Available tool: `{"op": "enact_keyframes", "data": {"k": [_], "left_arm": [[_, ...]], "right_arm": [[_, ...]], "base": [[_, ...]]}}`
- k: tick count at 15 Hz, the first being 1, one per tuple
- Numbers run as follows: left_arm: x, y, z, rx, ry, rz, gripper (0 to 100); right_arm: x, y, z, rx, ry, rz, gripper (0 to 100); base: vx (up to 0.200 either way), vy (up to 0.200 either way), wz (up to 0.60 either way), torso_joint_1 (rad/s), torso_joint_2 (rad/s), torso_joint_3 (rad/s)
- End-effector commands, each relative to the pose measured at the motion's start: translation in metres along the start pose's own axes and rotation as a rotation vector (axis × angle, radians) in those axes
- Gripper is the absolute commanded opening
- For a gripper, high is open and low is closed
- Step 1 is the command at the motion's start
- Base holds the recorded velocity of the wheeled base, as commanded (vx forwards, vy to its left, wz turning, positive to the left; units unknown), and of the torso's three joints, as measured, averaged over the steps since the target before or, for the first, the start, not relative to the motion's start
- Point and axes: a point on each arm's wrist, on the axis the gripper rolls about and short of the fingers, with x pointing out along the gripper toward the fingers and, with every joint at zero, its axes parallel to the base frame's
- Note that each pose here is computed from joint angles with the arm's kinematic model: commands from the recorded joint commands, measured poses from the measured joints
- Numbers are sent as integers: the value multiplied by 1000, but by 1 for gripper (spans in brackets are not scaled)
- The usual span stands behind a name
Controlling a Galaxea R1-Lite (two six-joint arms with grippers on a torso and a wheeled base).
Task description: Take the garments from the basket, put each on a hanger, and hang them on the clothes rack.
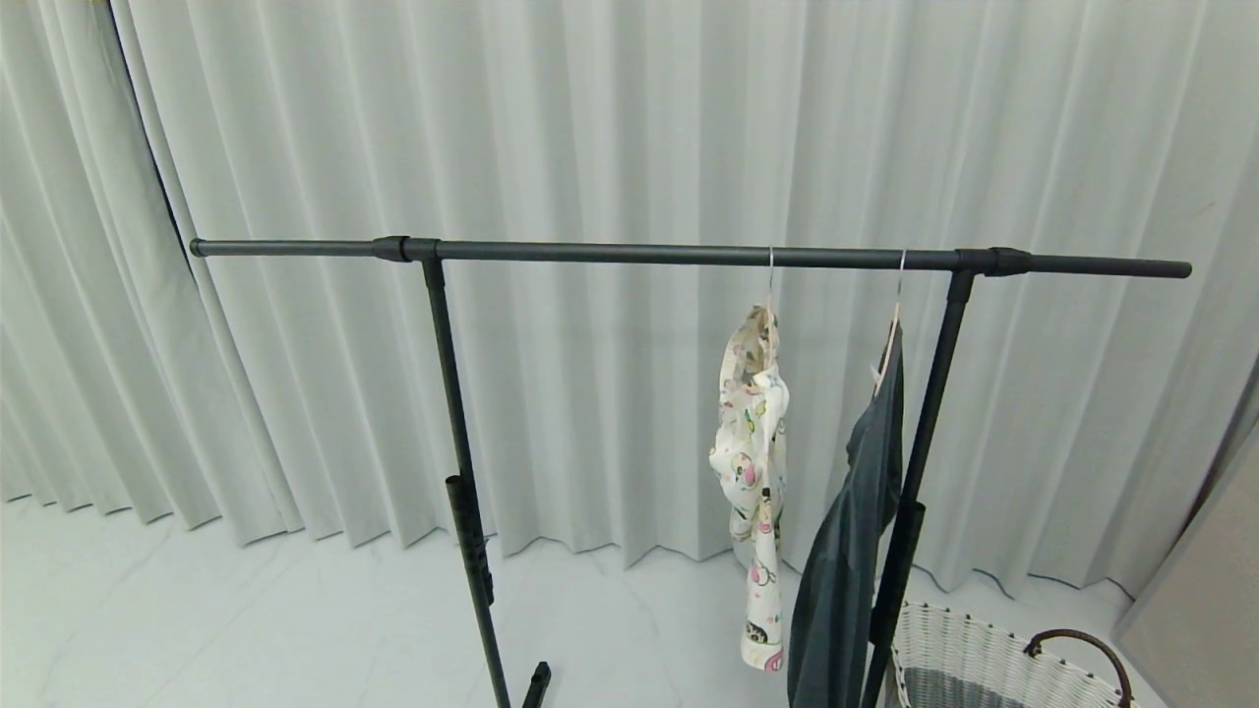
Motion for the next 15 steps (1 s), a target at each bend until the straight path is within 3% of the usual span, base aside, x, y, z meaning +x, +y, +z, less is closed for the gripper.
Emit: {"op": "enact_keyframes", "data": {"k": [1,5,6,9,11,12,14,15], "left_arm": [[0,0,0,-10,0,-3,100],[0,-3,-1,-36,-9,-140,100],[0,-5,-5,-49,21,-188,100],[0,-5,-5,-50,21,-187,100],[0,-5,-5,-55,23,-186,100],[0,-5,-5,-55,23,-186,100],[0,-5,-5,-55,23,-186,100],[0,-5,-5,-55,23,-186,100]], "right_arm": [[0,-2,0,-3,-28,102,100],[0,-1,-1,3,-28,117,100],[1,0,-1,4,-56,166,100],[2,2,0,25,-108,218,100],[2,2,0,185,-84,227,100],[2,2,0,217,-84,230,100],[4,2,0,188,-48,214,100],[3,2,-1,128,-59,175,100]], "base": [[0,0,0,0,0,0],[0,0,0,0,0,0],[0,0,0,0,0,0],[0,0,0,0,0,0],[0,0,0,0,0,0],[0,0,0,0,0,0],[0,0,0,0,0,0],[0,0,0,0,0,0]]}}
